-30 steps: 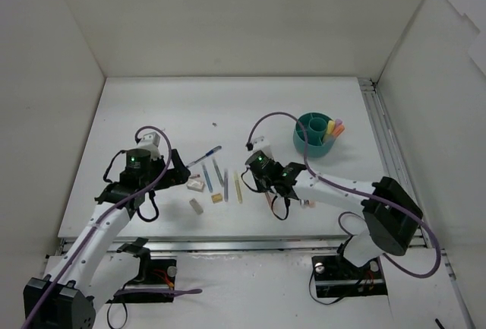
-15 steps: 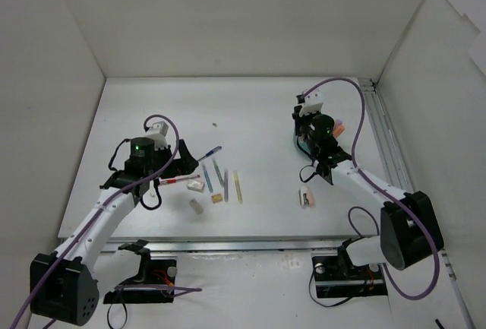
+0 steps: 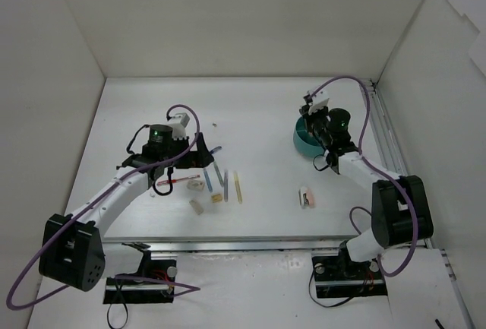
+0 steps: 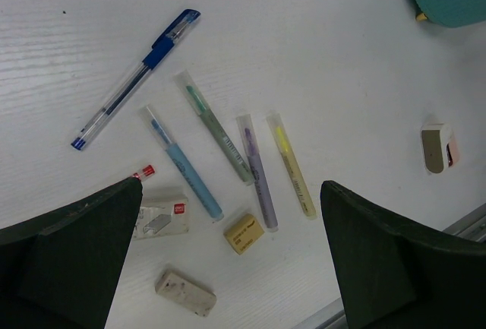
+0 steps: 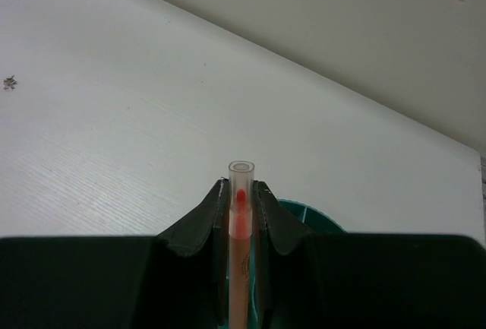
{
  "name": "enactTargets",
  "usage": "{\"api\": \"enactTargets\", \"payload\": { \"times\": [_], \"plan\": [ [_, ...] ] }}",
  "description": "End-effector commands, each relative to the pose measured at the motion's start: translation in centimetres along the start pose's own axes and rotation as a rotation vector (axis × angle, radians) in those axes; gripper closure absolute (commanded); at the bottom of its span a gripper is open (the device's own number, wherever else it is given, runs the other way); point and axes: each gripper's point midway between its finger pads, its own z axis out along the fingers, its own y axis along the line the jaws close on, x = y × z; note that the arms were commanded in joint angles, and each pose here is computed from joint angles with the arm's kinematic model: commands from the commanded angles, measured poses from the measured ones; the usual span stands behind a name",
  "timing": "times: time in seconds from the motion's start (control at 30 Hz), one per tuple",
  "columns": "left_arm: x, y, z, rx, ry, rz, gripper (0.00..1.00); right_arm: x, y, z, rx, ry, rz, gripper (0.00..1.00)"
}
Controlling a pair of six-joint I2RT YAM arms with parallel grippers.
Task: Sort the stationery into containers
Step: Place the pen in the storage box.
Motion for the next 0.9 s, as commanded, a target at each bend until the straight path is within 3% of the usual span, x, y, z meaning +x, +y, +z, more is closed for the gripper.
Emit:
{"api": "enactTargets", "payload": {
  "times": [0.0, 0.3, 0.4, 0.43, 0.6, 0.67, 0.87],
  "plan": [
    [-3.7, -3.0, -0.1, 0.073, -0.097, 0.071, 0.0, -4.2, -0.2, -0.1, -0.024, -0.155, -0.068, 0.96],
    [-2.5, -5.5, 1.6, 0.111, -0.044, 0.1, 0.0, -1.6, -1.0, -2.6, 0.064, -0.098, -0.042, 0.81],
    [-2.0, -6.6, 2.3, 0.125, -0.021, 0.109, 0.0, -1.6, -0.7, -3.4, 0.063, -0.103, -0.022, 0.56],
    [-1.9, -7.0, 2.6, 0.124, -0.008, 0.111, 0.0, -1.9, -0.6, -3.7, 0.058, -0.113, -0.013, 0.43],
    [-0.9, -8.9, 3.9, 0.136, 0.04, 0.137, 0.0, -5.6, -0.3, -5.9, 0.057, -0.214, 0.023, 0.27],
    [-0.4, -9.5, 4.8, 0.119, 0.075, 0.142, 0.0, -7.3, -0.7, -7.2, 0.093, -0.261, 0.076, 0.03],
    [2.1, -10.5, 7.3, 0.029, 0.192, 0.132, 0.0, -9.0, -3.9, -12.1, 0.326, -0.319, 0.313, 0.02]
  ]
}}
